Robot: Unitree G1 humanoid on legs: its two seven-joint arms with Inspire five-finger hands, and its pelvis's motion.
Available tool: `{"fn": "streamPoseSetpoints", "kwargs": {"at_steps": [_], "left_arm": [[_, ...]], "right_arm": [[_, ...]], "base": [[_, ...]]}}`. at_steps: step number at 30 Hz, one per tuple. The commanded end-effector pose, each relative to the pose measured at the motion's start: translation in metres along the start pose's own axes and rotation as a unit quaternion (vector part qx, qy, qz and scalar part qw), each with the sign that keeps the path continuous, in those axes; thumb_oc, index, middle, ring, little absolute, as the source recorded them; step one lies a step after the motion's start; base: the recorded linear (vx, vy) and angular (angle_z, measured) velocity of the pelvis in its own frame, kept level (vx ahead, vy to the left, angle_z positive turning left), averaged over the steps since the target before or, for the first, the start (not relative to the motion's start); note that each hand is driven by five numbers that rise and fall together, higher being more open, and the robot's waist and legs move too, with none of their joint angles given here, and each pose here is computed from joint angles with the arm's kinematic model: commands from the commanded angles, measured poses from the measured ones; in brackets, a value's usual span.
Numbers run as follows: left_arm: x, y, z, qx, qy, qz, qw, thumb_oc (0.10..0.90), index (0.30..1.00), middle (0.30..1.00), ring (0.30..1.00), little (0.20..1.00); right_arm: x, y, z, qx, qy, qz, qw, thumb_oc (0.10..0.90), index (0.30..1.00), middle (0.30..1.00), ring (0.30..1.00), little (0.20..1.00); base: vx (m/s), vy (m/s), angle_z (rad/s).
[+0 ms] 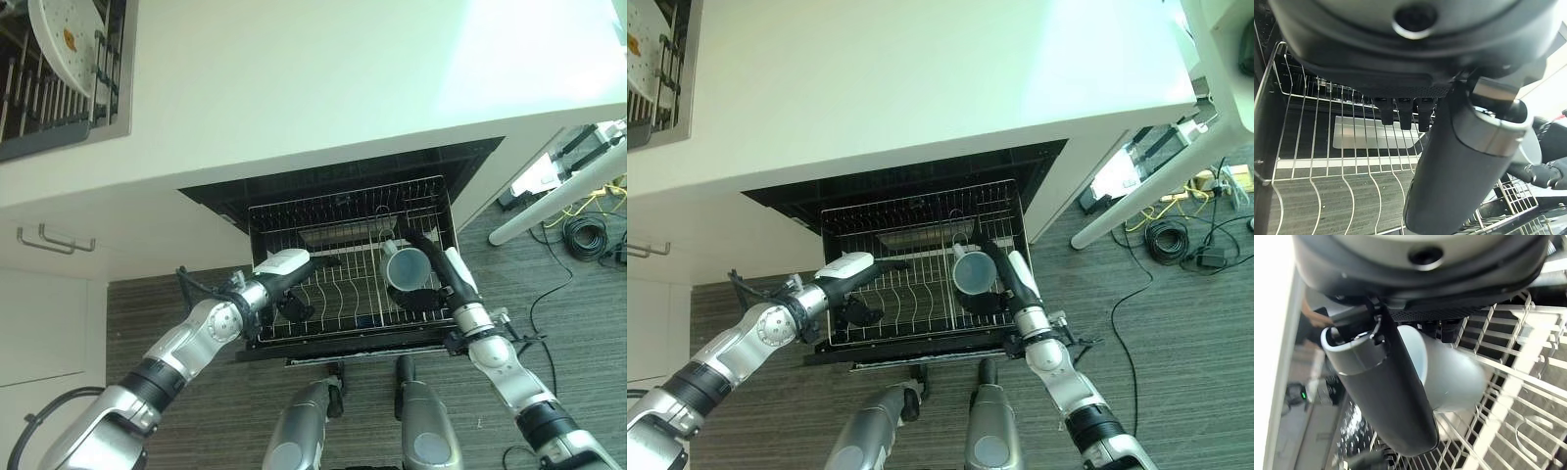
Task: Place the dishes in the dishwasher.
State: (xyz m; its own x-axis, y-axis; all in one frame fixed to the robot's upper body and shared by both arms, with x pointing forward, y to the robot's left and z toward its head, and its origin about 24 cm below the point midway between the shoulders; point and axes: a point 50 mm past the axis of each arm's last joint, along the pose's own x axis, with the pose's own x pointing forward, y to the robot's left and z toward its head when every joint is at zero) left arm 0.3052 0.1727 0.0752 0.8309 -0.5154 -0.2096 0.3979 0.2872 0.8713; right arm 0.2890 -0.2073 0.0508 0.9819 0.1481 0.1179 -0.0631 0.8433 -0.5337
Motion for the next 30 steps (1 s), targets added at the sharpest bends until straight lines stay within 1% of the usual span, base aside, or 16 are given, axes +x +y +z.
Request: {"fn": "streamPoseSetpoints", "kwargs": {"at_steps": [1,4,6,8,10,11,14,23,25,30], "left_arm": [[0.001,0.008,0.026,-0.048,-0.065,0.071,0.994,0.800,0.900,0.900,0.900,0.900],[-0.001,0.001,0.026,-0.063,-0.060,0.069,0.994,0.800,0.900,0.900,0.900,0.900],[-0.004,-0.006,0.022,-0.080,-0.053,0.069,0.993,0.800,0.900,0.900,0.900,0.900],[-0.007,-0.013,0.021,-0.089,-0.048,0.068,0.993,0.800,0.900,0.900,0.900,0.900],[-0.012,-0.012,0.016,-0.096,-0.044,0.067,0.992,0.800,0.900,0.900,0.900,0.900],[-0.014,-0.012,0.014,-0.095,-0.042,0.061,0.993,0.800,0.900,0.900,0.900,0.900],[-0.019,-0.022,0.009,-0.102,-0.036,0.060,0.992,0.800,0.900,0.900,0.900,0.900],[-0.028,-0.026,0.002,-0.130,-0.017,0.075,0.989,0.800,0.900,0.900,0.900,0.900],[-0.036,-0.032,-0.004,-0.150,0.000,0.093,0.984,0.800,0.900,0.900,0.900,0.900],[-0.052,-0.040,-0.015,-0.178,0.029,0.125,0.976,0.800,0.900,0.900,0.900,0.900]], "right_arm": [[-0.004,-0.026,0.036,-0.039,-0.157,-0.067,0.985,0.800,0.900,0.900,0.900,0.900],[-0.009,-0.027,0.050,-0.053,-0.225,-0.090,0.969,0.800,0.900,0.900,0.900,0.900],[-0.011,-0.030,0.049,-0.038,-0.217,-0.088,0.971,0.800,0.900,0.900,0.900,0.900],[-0.013,-0.029,0.052,-0.045,-0.233,-0.084,0.968,0.800,0.900,0.900,0.900,0.900],[-0.013,-0.032,0.039,-0.036,-0.165,-0.047,0.984,0.800,0.900,0.900,0.900,0.900],[-0.012,-0.032,0.027,-0.029,-0.133,-0.042,0.990,0.800,0.900,0.900,0.900,0.900],[-0.017,-0.029,0.034,-0.036,-0.176,-0.053,0.982,0.800,0.900,0.900,0.900,0.900],[-0.024,-0.032,0.036,-0.006,-0.181,-0.061,0.982,0.800,0.900,0.900,0.900,0.900],[-0.030,-0.034,0.040,0.016,-0.193,-0.062,0.979,0.800,0.900,0.900,0.900,0.900],[-0.040,-0.038,0.046,0.038,-0.213,-0.062,0.974,0.800,0.900,0.900,0.900,0.900]], "base": [[0.08,0.090,-0.10],[0.06,0.086,-0.02],[0.06,0.082,0.01],[0.06,0.061,0.01],[0.02,0.019,0.00],[0.02,-0.038,0.04],[0.04,-0.009,0.07],[0.01,0.008,0.01],[0.04,0.012,-0.01],[0.02,-0.002,0.01]]}}
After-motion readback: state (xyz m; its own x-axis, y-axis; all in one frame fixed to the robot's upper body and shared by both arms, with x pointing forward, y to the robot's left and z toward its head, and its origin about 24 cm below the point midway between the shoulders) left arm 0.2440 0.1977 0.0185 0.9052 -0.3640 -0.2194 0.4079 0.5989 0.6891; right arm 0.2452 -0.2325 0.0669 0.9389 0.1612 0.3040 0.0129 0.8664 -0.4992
